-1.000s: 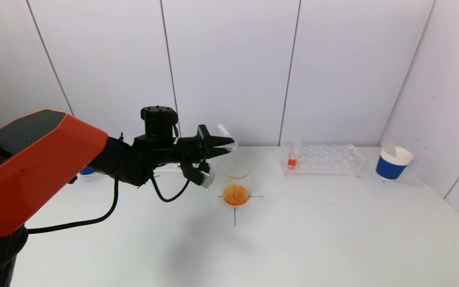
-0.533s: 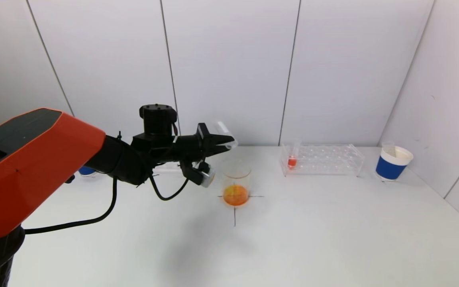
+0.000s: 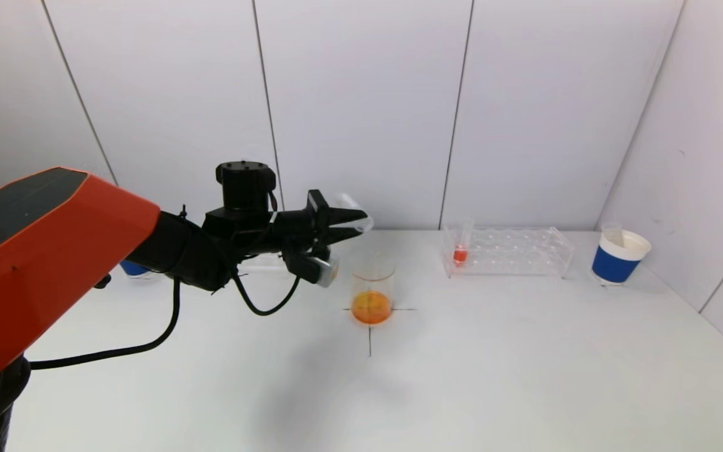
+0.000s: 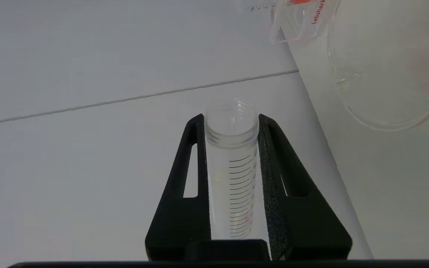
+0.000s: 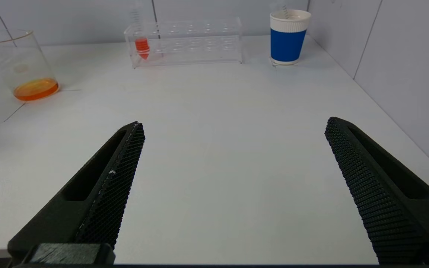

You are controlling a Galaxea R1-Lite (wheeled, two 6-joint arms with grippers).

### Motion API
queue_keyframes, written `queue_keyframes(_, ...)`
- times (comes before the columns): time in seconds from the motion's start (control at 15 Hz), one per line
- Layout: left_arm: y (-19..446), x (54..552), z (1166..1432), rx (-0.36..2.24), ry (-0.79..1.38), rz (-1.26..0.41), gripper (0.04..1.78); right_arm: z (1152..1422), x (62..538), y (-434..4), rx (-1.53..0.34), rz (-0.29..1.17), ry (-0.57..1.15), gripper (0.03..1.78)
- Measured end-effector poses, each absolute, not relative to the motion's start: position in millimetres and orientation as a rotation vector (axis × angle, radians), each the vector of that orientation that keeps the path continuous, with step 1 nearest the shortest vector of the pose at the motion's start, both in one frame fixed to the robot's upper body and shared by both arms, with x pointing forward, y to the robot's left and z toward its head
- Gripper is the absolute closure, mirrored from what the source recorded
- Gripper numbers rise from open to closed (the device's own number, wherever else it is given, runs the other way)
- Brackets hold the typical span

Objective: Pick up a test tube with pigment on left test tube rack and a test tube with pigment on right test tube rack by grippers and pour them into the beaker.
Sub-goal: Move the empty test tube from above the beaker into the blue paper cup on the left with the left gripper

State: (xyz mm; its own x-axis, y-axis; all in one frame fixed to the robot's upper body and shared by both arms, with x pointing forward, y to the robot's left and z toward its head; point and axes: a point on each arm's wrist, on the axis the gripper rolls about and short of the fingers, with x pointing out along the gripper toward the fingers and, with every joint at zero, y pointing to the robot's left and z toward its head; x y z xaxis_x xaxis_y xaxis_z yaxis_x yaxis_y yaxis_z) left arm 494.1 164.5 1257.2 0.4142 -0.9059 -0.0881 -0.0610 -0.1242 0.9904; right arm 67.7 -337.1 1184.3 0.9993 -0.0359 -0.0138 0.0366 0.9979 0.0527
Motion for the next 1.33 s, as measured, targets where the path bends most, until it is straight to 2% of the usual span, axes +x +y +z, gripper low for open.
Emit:
queue_keyframes(0.33,169,489,1283,1.352,-0.740,-0.863,1.40,1184,68,-337,0.053,-0.036,0.013,0.05)
queue_keyframes(0.73,177,483,1315,1.022,-0.490,-0.680,1.40,1184,68,-337,0.053,-0.037,0.013,0.05)
queue_keyframes(1.07,191,478,1340,0.704,-0.383,-0.514,1.40,1184,68,-337,0.053,-0.036,0.013,0.05)
queue_keyframes(1.33,214,479,1350,0.578,-0.319,-0.380,1.40,1184,68,-337,0.053,-0.036,0.013,0.05)
